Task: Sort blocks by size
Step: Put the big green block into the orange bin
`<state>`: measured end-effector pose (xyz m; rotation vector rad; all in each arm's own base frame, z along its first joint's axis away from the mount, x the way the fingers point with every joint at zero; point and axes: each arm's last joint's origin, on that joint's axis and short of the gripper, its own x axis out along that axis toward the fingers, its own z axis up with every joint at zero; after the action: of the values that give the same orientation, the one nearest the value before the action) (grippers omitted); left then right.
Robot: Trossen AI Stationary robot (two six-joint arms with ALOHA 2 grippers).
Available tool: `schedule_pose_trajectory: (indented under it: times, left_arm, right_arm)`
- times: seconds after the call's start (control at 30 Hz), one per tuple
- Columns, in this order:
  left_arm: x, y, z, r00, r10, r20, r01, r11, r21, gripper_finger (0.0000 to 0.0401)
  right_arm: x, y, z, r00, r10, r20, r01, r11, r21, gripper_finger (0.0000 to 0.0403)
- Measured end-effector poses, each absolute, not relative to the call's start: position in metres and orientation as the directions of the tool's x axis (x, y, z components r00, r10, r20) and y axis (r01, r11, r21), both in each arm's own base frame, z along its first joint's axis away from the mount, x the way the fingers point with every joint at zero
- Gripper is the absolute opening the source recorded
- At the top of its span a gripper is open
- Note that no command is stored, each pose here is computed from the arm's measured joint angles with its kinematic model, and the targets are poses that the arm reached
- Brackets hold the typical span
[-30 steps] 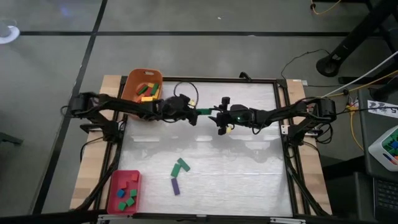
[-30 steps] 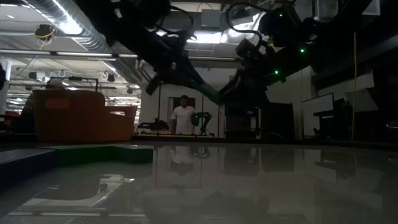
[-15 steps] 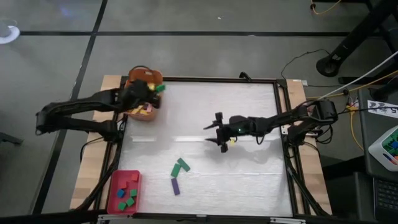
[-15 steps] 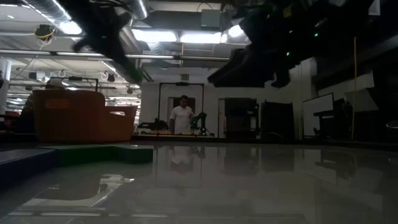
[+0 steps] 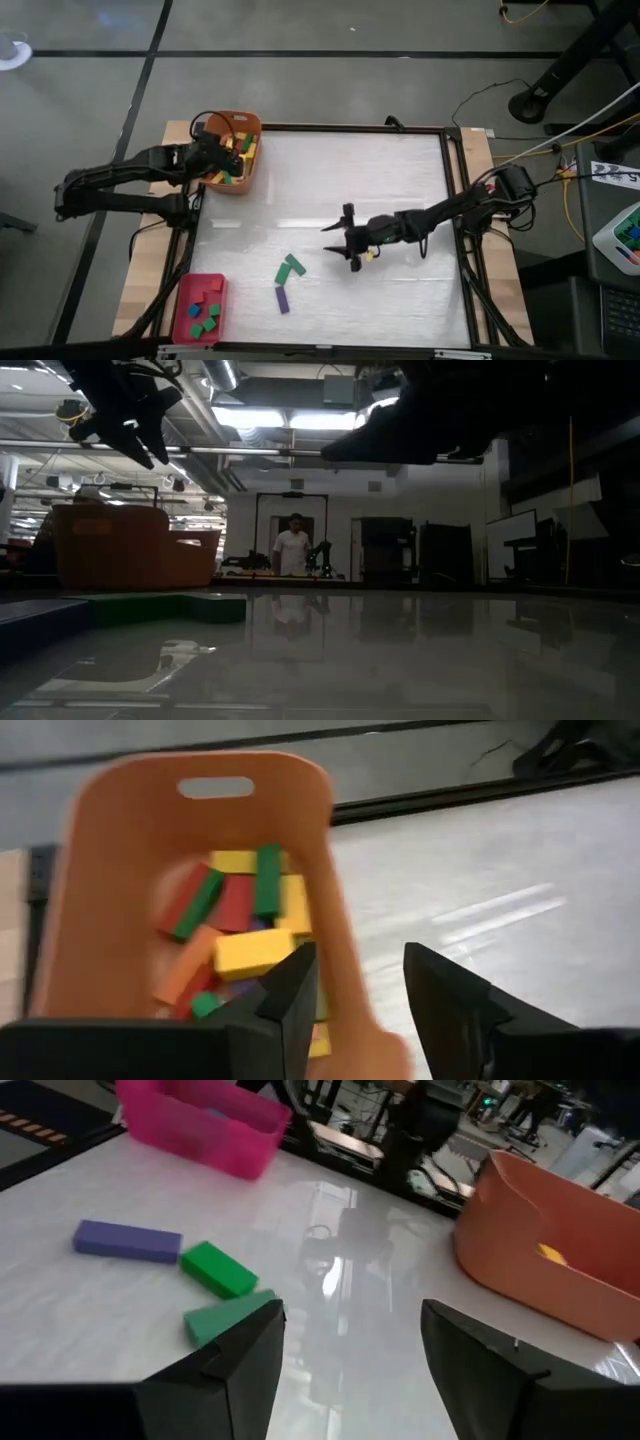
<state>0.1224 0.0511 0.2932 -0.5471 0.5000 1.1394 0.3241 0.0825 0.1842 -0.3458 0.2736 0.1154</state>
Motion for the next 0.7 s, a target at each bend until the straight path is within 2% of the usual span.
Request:
schedule_pose_trajectory:
  times: [0.13, 0.27, 0.37, 0.53, 0.7]
  left_arm:
    - [0.13, 0.046, 0.296, 0.453, 0.627, -0.634, -0.887, 0.39, -0.249, 0.0137]
    - [0.142, 0.033, 0.302, 0.641, 0.465, -0.61, -0.756, 0.519, -0.399, 0.013]
    - [0.152, 0.02, 0.307, 0.74, 0.363, -0.566, -0.65, 0.6, -0.466, 0.013]
    - [0.17, -0.008, 0.306, 0.812, 0.228, -0.538, -0.528, 0.679, -0.51, 0.013]
    - [0.192, -0.044, 0.288, 0.793, 0.1, -0.602, -0.486, 0.699, -0.524, 0.0129]
  right_arm:
    - [0.337, 0.097, 0.18, 0.952, 0.083, -0.295, -0.185, 0.923, -0.338, 0.0231]
    - [0.346, 0.1, 0.178, 0.944, 0.093, -0.316, -0.208, 0.912, -0.355, 0.0231]
    - [0.349, 0.1, 0.176, 0.935, 0.084, -0.346, -0.215, 0.908, -0.359, 0.0231]
    - [0.348, 0.098, 0.172, 0.918, 0.036, -0.395, -0.218, 0.878, -0.427, 0.0231]
    - [0.345, 0.096, 0.167, 0.891, -0.017, -0.454, -0.241, 0.829, -0.505, 0.0231]
